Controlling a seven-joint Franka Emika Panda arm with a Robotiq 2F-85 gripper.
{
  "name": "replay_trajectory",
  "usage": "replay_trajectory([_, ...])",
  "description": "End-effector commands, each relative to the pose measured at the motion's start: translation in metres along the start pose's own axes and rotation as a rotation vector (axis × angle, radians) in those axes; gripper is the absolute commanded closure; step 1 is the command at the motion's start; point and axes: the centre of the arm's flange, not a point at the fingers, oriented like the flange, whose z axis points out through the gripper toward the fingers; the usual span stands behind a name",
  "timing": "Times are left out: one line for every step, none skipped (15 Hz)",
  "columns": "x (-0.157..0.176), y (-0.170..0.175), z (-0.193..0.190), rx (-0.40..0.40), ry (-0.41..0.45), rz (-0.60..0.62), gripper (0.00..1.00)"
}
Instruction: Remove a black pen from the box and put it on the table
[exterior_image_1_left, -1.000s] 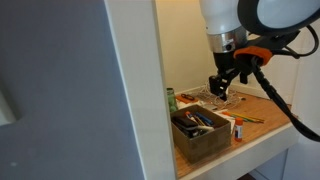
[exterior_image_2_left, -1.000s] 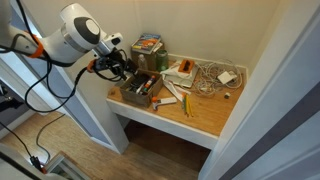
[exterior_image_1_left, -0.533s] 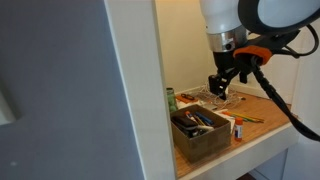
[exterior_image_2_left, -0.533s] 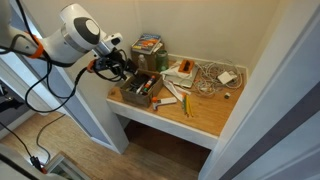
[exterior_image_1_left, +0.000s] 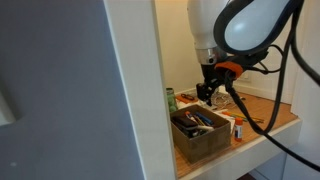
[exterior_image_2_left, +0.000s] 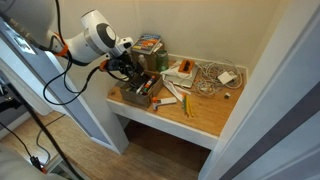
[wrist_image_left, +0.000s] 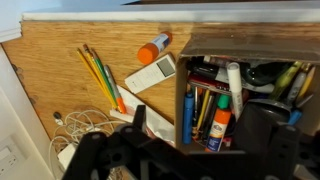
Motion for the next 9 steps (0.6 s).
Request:
replay_trajectory([0.041, -0.019, 0.030, 0.033, -0.013, 0.013, 0.06])
replay_trajectory([0.046, -0.021, 0.036, 0.039, -0.015, 0.012, 0.13])
replay_trajectory([0.052, -0.023, 0.043, 0.047, -0.007, 0.013, 0.16])
replay_trajectory([0.058, -0.025, 0.048, 0.054, -0.005, 0.017, 0.24])
replay_trajectory([0.063, -0.026, 0.054, 0.061, -0.003, 0.019, 0.31])
replay_trajectory([0.068, -0.027, 0.059, 0.066, -0.002, 0.022, 0.38])
replay_trajectory([0.074, -0.027, 0.064, 0.070, 0.000, 0.029, 0.44])
replay_trajectory([0.077, -0.027, 0.068, 0.069, 0.000, 0.033, 0.47])
replay_trajectory([0.081, -0.027, 0.073, 0.066, -0.002, 0.035, 0.50])
